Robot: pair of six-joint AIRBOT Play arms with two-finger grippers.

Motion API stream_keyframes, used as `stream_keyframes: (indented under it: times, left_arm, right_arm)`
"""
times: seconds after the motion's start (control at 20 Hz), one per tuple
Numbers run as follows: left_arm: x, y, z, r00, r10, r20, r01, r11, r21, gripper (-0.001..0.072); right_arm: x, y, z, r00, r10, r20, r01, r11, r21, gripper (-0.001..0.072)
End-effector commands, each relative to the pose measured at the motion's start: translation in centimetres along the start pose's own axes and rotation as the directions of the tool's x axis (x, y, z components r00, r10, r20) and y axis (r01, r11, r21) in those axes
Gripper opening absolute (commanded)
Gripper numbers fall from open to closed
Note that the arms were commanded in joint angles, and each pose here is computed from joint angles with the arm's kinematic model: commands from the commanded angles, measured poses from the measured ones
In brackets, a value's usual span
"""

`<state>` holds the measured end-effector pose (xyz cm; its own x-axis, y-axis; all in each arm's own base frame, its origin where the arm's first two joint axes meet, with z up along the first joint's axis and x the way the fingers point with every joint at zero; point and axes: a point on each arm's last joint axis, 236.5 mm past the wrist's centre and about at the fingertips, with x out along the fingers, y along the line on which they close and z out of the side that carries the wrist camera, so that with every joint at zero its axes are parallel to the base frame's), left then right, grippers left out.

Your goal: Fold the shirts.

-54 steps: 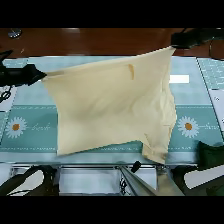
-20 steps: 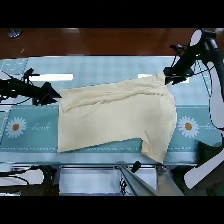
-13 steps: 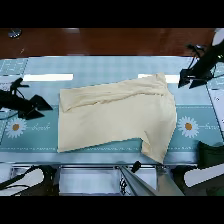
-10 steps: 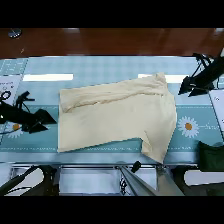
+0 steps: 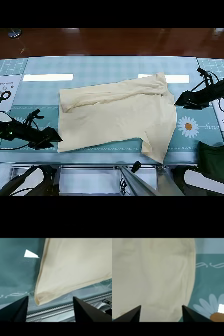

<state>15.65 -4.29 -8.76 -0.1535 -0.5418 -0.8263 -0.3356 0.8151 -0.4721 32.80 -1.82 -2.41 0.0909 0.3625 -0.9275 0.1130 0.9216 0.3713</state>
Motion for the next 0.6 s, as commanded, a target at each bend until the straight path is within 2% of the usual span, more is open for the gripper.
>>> stream_keyframes:
  times: [0.0,0.1,0.15,0.2,0.35,0.45,0.5,0.55]
  left_arm:
    - [0.4,-0.1,0.2,1.000,-0.011,0.013,0.011,1.000,-0.003,0.0626]
    - [0.8,-1.2,1.1,0.997,-0.064,0.050,0.065,0.998,-0.021,0.0616]
    - [1.4,-1.6,1.2,0.996,-0.078,0.051,0.080,0.996,-0.025,0.0567]
    - [2.2,-1.7,0.9,0.996,-0.079,0.034,0.079,0.997,-0.021,0.0567]
    - [4.6,-2.1,-0.4,0.998,-0.040,-0.056,0.040,0.999,-0.001,0.0568]
    - [5.9,-2.1,0.2,0.999,-0.004,-0.051,0.003,1.000,-0.013,0.0567]
    - [6.3,-2.2,0.7,0.999,0.003,-0.036,-0.004,1.000,-0.030,0.0458]
    - [6.4,-2.5,1.1,1.000,-0.002,-0.019,0.001,0.999,-0.035,0.0201]
  right_arm:
    - [0.2,0.0,0.0,1.000,0.006,0.014,-0.006,1.000,0.002,0.0594]
    - [0.2,0.0,-0.2,1.000,0.008,0.009,-0.008,1.000,0.002,0.0594]
    - [0.2,0.1,-0.4,1.000,0.011,0.000,-0.011,1.000,0.002,0.0594]
    - [0.2,0.2,-0.6,1.000,0.013,-0.009,-0.013,1.000,0.002,0.0594]
    - [0.2,-0.1,-1.0,1.000,0.004,-0.025,-0.004,1.000,-0.001,0.0594]
    - [0.2,-0.1,-1.0,1.000,0.003,-0.025,-0.003,1.000,-0.001,0.0594]
    - [0.2,0.0,-1.0,1.000,0.004,-0.029,-0.004,1.000,-0.001,0.0594]
    - [0.2,0.0,-1.2,0.999,0.005,-0.036,-0.005,1.000,-0.001,0.0594]
